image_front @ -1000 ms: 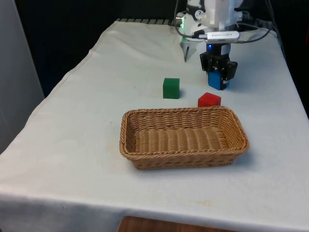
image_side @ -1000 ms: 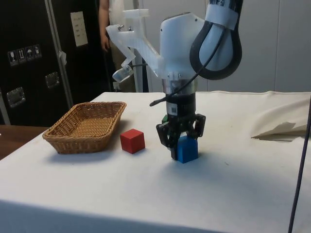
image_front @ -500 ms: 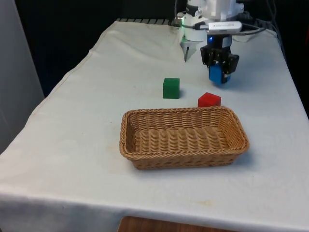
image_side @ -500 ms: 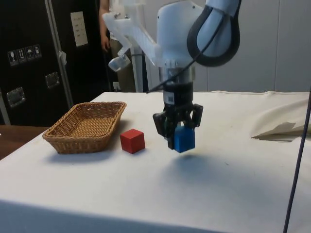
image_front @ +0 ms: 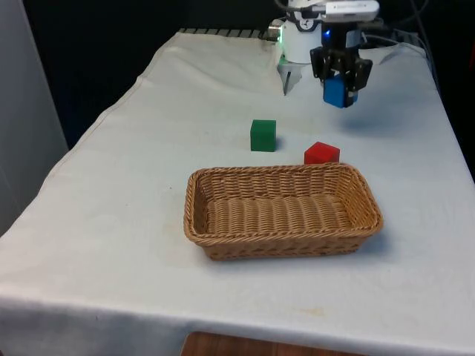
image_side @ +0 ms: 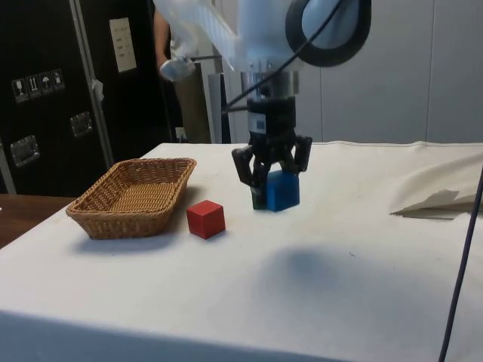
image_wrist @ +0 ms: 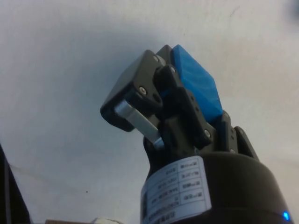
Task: Pick up the blue cube and place it into the basket.
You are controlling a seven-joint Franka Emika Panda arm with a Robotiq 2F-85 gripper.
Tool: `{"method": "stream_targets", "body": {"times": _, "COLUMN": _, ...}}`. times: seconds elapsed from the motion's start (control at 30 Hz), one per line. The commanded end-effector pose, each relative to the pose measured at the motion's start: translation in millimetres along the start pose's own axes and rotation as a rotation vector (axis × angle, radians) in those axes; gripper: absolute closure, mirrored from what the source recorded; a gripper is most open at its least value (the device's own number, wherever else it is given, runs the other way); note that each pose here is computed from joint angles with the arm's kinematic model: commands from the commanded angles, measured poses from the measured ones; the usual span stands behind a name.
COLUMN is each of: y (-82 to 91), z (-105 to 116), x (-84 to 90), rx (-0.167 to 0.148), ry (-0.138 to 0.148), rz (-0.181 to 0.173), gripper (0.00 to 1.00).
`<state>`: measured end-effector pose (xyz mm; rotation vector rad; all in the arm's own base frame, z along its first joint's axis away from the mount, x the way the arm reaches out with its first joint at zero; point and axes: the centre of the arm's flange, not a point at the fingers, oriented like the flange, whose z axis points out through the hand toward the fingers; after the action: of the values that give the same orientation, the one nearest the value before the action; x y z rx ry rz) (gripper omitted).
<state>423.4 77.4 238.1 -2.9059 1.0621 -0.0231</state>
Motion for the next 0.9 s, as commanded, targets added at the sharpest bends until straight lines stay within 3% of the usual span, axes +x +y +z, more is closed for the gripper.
{"method": "stream_targets", "body": {"times": 0.0, "y": 0.2, "z": -4, "x": 2.1, "rx": -0.007, "ry": 0.007, "rz": 0.0, "gripper": 1.0}}
{"method": "stream_targets", "body": {"times": 0.23, "y": -4.6, "z": -16, "x": 7.2, "rx": 0.002, "ry": 0.005, "rz": -0.015, "gripper": 1.0}}
{"method": "stream_targets", "body": {"times": 0.77, "y": -3.2, "z": -40, "x": 33.9, "rx": 0.017, "ry": 0.022, "rz": -0.096, "gripper": 1.0}}
{"method": "stream_targets", "body": {"times": 0.87, "y": -3.0, "z": -42, "x": 34.1, "rx": 0.015, "ry": 0.023, "rz": -0.096, "gripper": 1.0}}
